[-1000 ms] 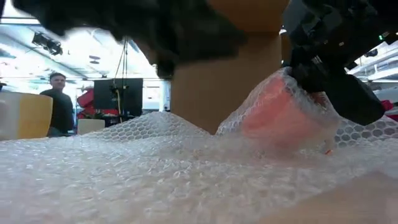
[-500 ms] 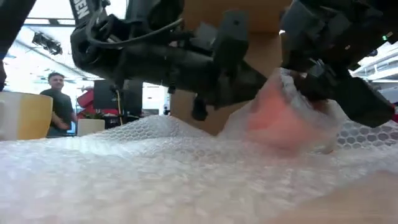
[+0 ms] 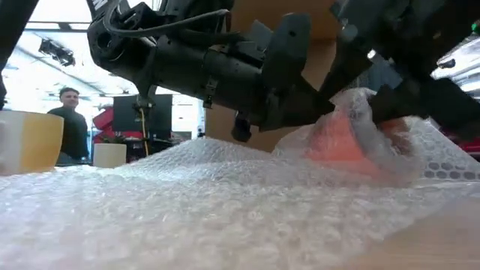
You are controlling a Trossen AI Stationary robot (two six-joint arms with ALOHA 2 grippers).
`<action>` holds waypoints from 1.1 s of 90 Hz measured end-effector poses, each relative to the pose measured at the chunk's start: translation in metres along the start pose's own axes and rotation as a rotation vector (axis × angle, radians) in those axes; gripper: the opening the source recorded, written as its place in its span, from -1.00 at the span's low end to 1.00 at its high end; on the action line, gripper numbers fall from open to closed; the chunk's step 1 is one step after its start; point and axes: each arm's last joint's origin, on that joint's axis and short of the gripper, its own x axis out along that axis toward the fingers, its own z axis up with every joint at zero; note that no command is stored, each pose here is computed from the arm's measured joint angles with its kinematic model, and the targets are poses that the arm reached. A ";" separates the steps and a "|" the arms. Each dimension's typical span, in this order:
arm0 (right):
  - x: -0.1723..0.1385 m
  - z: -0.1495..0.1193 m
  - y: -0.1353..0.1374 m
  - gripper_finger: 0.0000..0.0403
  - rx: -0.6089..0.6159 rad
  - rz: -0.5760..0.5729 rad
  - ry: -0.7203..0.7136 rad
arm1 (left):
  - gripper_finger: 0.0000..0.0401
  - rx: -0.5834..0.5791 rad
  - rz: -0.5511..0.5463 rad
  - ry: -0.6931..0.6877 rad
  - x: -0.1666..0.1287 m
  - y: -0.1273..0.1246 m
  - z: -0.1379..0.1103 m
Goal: Wrap mug
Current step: Wrap the orange mug with the bubble wrap
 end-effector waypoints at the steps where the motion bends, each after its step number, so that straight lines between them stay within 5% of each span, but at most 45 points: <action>1: -0.001 0.001 -0.001 0.08 -0.001 0.002 -0.001 | -0.46 0.001 0.001 0.002 0.000 0.000 0.000; 28: -0.023 0.000 -0.002 0.28 0.180 0.189 0.064 | -0.46 0.011 0.016 0.026 -0.001 0.000 -0.004; 43: -0.033 0.000 0.003 0.31 0.250 0.128 0.043 | -0.46 0.013 0.017 0.028 -0.001 0.000 -0.005; 68: -0.042 0.001 -0.001 0.22 0.322 0.085 0.032 | -0.46 0.013 0.016 0.026 -0.001 0.001 -0.006; 99: -0.074 -0.001 0.013 0.02 0.657 0.291 0.109 | -0.46 0.044 0.027 0.082 -0.001 0.004 -0.014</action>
